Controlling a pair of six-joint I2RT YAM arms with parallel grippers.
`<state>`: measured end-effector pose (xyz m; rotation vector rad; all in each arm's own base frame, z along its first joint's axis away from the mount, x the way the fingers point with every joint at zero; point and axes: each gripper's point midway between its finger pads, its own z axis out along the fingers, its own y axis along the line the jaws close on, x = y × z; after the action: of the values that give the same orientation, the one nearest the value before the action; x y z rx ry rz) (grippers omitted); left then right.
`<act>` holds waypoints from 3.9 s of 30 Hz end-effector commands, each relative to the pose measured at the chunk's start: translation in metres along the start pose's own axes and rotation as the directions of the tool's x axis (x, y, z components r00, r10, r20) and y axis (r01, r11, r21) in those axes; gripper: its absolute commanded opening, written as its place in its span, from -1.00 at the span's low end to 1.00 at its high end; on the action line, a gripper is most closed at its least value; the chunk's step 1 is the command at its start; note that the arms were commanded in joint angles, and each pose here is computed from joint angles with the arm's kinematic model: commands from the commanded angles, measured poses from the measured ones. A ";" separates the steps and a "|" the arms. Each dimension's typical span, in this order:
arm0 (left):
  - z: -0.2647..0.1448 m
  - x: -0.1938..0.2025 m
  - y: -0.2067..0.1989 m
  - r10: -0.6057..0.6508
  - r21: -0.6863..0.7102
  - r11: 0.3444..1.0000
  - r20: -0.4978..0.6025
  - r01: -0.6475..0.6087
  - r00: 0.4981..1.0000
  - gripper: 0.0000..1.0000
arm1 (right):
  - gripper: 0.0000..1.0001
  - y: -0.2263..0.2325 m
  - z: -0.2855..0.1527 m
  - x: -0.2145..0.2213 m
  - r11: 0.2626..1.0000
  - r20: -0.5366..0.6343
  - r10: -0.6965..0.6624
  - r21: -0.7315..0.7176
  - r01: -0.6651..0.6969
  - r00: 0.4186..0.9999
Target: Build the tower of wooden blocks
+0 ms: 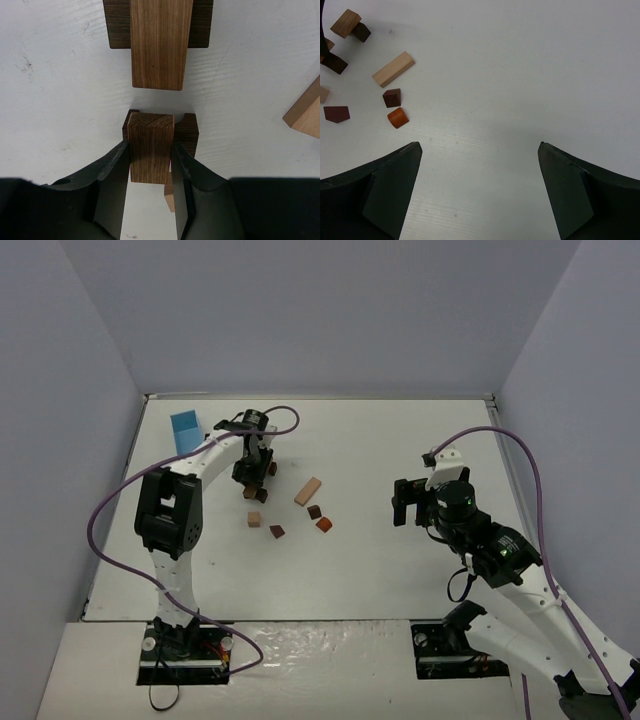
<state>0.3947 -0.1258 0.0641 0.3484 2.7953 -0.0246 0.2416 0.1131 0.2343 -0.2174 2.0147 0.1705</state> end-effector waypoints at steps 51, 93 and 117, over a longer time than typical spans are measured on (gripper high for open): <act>-0.072 -0.068 -0.006 -0.131 0.040 0.991 0.236 0.125 0.963 0.45 | 1.00 0.008 0.005 -0.017 0.999 0.045 0.046 -0.018 -0.045 0.998; 0.015 -0.091 -0.004 -0.085 0.008 0.996 0.123 0.084 0.989 0.58 | 1.00 0.002 0.010 -0.013 0.996 0.038 0.086 0.034 -0.087 0.996; 0.023 -0.086 -0.004 -0.128 0.000 0.992 0.102 0.129 0.987 0.16 | 1.00 0.004 0.009 -0.011 0.993 0.035 0.118 0.025 -0.119 0.992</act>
<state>0.4699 -0.1523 0.0470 0.1931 2.7676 -0.0469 0.2450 0.1170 0.2262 -0.1228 2.0538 0.1977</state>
